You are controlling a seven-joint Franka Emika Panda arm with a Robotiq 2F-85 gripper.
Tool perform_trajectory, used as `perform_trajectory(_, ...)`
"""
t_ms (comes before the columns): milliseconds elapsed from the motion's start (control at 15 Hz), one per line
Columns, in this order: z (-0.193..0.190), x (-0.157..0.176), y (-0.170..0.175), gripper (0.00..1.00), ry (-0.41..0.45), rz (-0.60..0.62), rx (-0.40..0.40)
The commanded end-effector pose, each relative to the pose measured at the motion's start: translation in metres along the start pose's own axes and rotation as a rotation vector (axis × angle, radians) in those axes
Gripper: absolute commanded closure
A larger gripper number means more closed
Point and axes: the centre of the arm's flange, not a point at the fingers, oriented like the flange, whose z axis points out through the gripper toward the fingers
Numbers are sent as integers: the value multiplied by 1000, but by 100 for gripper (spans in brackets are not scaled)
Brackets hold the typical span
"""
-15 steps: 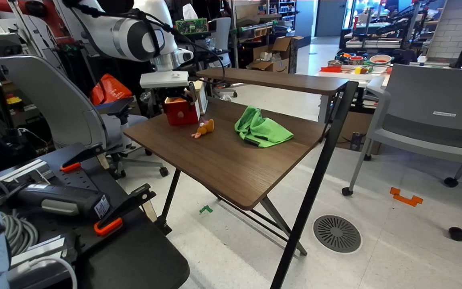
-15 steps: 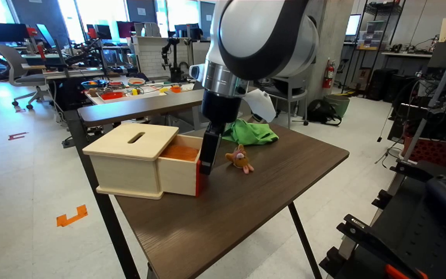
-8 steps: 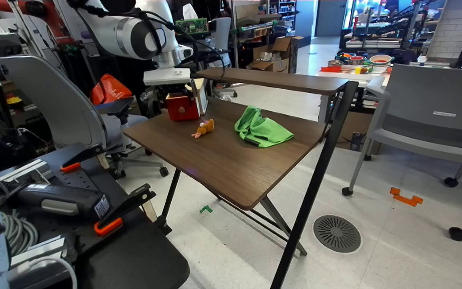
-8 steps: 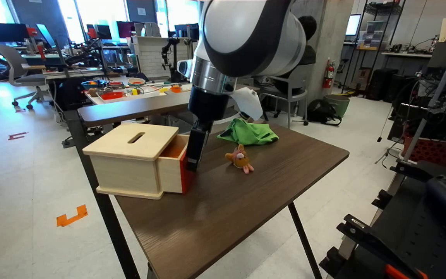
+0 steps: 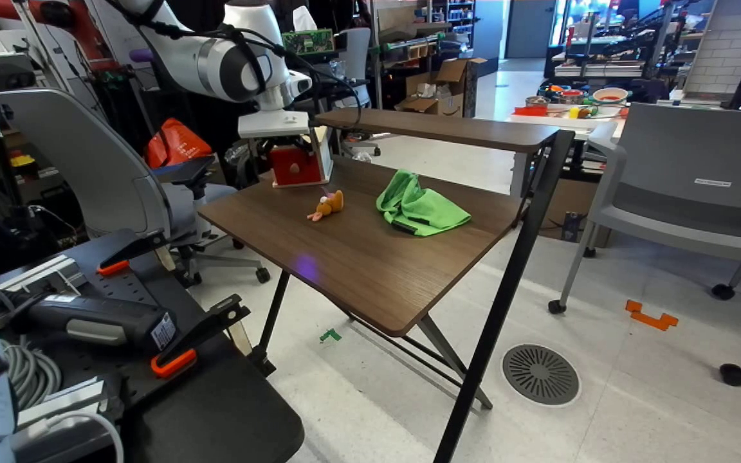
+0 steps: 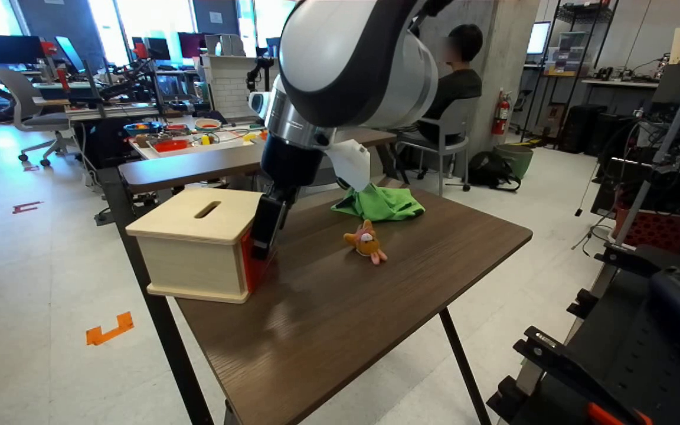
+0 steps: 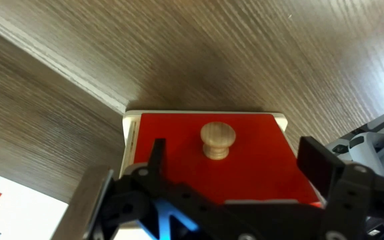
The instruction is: Close the drawer of the box.
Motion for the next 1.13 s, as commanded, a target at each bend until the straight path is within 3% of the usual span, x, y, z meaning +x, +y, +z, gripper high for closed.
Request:
perform_trajectory(0, 6, 15, 4, 0, 75, 5, -5)
perform_trajectory(333, -20, 0, -1, 0, 54, 0, -13)
perform_trajectory(667, -68, -40, -7, 0, -116, 24, -22)
perform_trajectory(800, -88, -55, -15, 0, -128, 50, -2)
perform_trajectory(867, -95, -63, -25, 0, -138, 64, 52)
perform_trajectory(933, -59, -43, -3, 0, -113, 47, 4)
perform_trajectory(1067, -73, -52, -16, 0, -133, 55, 27)
